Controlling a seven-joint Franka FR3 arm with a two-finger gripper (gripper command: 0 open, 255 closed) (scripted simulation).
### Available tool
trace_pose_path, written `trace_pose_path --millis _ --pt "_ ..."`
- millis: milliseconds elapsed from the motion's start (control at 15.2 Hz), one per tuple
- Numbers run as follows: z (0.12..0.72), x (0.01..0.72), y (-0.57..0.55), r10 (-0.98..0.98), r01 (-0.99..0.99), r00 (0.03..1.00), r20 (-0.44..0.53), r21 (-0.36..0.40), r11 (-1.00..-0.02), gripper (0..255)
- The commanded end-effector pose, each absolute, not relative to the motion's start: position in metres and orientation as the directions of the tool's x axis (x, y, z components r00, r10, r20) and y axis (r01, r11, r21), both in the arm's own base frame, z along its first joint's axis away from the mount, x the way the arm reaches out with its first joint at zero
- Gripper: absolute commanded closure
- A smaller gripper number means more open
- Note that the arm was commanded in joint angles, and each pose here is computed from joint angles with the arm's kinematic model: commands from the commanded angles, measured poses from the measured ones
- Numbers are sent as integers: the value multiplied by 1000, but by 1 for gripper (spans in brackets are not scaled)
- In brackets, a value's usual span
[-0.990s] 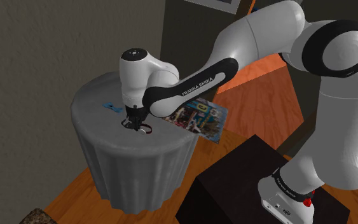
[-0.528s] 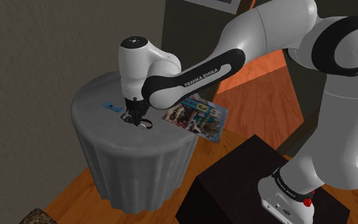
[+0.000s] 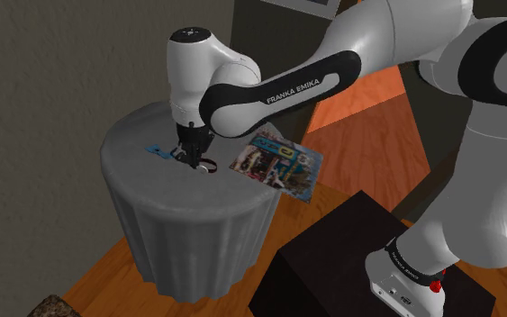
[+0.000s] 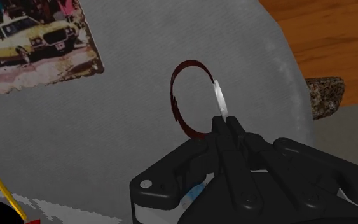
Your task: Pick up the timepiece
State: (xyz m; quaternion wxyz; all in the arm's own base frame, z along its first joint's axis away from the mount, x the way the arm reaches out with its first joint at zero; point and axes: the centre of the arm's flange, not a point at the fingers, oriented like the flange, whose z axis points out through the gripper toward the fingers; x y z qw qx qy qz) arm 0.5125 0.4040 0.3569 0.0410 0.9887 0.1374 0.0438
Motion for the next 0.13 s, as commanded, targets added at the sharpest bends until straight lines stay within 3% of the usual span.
trace_pose_path --millis 0,66 --pt "363 512 405 275 268 958 75 93 -959 255" --pt "363 512 405 275 268 958 75 93 -959 255"
